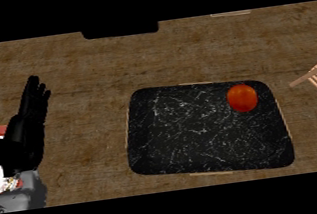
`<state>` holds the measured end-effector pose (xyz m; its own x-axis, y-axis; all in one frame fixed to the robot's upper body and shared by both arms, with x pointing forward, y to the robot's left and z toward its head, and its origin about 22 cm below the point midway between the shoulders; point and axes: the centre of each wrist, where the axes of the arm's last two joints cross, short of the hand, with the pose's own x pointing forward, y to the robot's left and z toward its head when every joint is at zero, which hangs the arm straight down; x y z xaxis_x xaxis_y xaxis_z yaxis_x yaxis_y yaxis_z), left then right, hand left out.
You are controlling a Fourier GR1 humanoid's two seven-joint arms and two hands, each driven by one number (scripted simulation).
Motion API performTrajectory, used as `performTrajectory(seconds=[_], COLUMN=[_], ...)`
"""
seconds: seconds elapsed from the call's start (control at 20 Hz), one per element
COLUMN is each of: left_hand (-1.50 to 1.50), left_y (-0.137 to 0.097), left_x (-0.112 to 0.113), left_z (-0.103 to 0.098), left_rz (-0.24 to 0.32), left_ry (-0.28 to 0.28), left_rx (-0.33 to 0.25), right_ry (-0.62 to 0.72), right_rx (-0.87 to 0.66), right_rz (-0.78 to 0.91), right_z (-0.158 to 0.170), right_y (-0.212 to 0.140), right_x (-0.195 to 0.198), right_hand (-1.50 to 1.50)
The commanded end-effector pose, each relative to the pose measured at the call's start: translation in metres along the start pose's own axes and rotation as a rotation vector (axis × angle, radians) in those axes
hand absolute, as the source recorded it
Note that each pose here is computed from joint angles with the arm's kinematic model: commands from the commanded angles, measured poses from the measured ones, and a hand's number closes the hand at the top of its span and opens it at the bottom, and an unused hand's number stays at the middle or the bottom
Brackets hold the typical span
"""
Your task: Pick the squash from the tray and place it in the tiered shelf
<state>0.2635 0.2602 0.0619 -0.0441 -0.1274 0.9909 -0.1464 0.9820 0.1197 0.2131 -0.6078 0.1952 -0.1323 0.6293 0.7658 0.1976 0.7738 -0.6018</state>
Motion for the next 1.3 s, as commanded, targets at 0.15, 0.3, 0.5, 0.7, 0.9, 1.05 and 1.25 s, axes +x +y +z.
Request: performTrajectory(seconds=[0.15,0.3,0.5,0.7,0.9,1.05,1.25], left_hand=[0.00,0.00,0.00,0.00,0.00,0.00,0.00], left_y=[0.012,-0.005,-0.019,-0.015,-0.014,-0.008,0.000], left_x=[0.002,-0.002,0.002,0.011,-0.004,0.009,0.001], left_z=[0.006,-0.002,0.009,-0.006,-0.003,-0.005,0.000], left_rz=[0.001,0.007,-0.001,0.008,0.000,-0.012,-0.012], left_ry=[-0.019,-0.001,0.011,-0.016,-0.008,-0.006,-0.023], left_rx=[-0.008,-0.008,-0.005,-0.021,-0.020,-0.009,-0.008], right_ry=[-0.091,-0.099,-0.102,-0.038,-0.009,-0.030,-0.034], right_rx=[0.001,0.009,0.024,-0.018,0.075,0.093,0.085], right_rz=[-0.101,-0.114,-0.102,-0.190,-0.201,-0.219,-0.265], right_z=[-0.038,-0.052,-0.055,-0.073,-0.077,-0.081,-0.087], right_y=[0.043,0.056,0.063,0.082,0.098,0.092,0.096], right_x=[-0.011,-0.010,-0.015,-0.014,-0.018,-0.012,-0.009], right_hand=[1.50,1.50,1.50,1.50,-1.50,-1.50,-1.50])
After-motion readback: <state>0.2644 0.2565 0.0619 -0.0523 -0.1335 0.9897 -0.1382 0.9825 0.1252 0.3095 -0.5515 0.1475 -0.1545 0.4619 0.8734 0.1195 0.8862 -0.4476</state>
